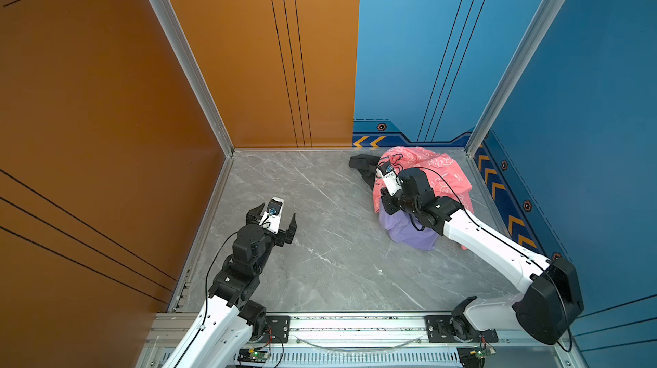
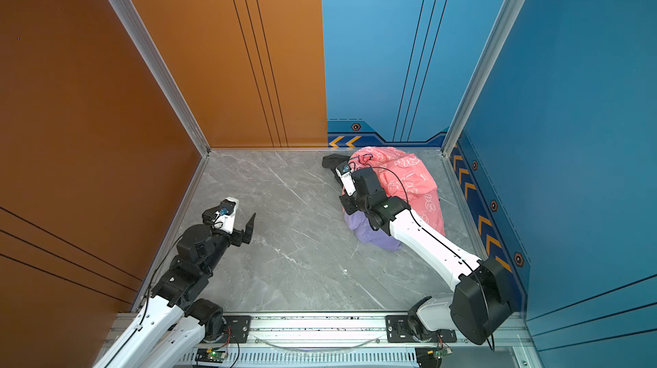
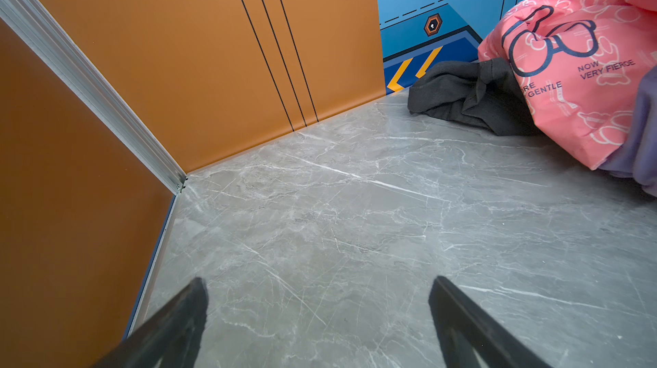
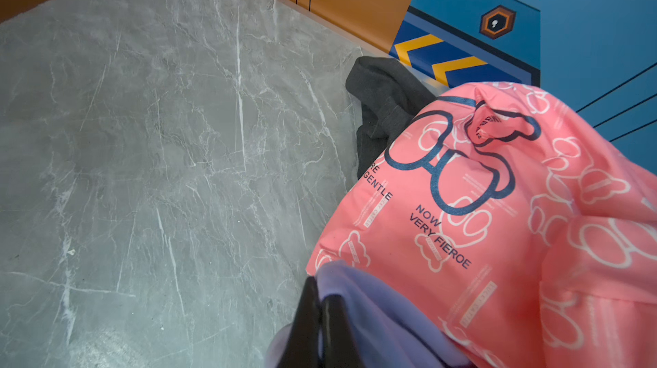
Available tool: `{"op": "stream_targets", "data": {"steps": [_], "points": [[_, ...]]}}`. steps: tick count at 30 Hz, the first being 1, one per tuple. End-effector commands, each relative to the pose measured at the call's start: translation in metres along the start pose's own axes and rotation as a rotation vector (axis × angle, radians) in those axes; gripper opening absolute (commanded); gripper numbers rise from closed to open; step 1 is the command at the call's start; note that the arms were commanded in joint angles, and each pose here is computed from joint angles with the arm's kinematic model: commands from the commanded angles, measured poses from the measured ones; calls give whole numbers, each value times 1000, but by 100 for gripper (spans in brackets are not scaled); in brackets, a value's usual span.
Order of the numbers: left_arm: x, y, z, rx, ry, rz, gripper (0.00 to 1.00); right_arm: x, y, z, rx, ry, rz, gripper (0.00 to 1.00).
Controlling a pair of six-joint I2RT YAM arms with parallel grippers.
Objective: Pick out a specific cloth from the pile
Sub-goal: 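Lift the lavender cloth up out of the pile with the right gripper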
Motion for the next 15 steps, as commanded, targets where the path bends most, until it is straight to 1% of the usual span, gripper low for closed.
{"op": "stream_targets", "data": {"steps": [1, 3, 7, 11, 15], "points": [[-1, 1, -3, 13, -19, 7, 98, -14, 13, 22, -64, -42, -58, 0], [-1, 1, -3, 14, -19, 6, 98, -26, 20, 32, -118, -116, -76, 0], [-2, 1, -3, 14, -23, 4, 98, -56, 46, 57, -280, -273, -104, 0], [-1, 2, -2, 12, -25, 5, 98, -89, 76, 76, -431, -421, -183, 0], [-2, 2, -2, 12, -27, 6, 98, -104, 104, 87, -534, -449, -273, 0]]}}
Point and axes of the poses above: each gripper's point midway between its finger pads, its own y axis back along the fingers, its own x axis along the line the jaws close on, z = x × y, the point moved 7 cm from there along y, back along the fingers, and after that the axes turned 2 degrees about -y, right-handed, at the moved point
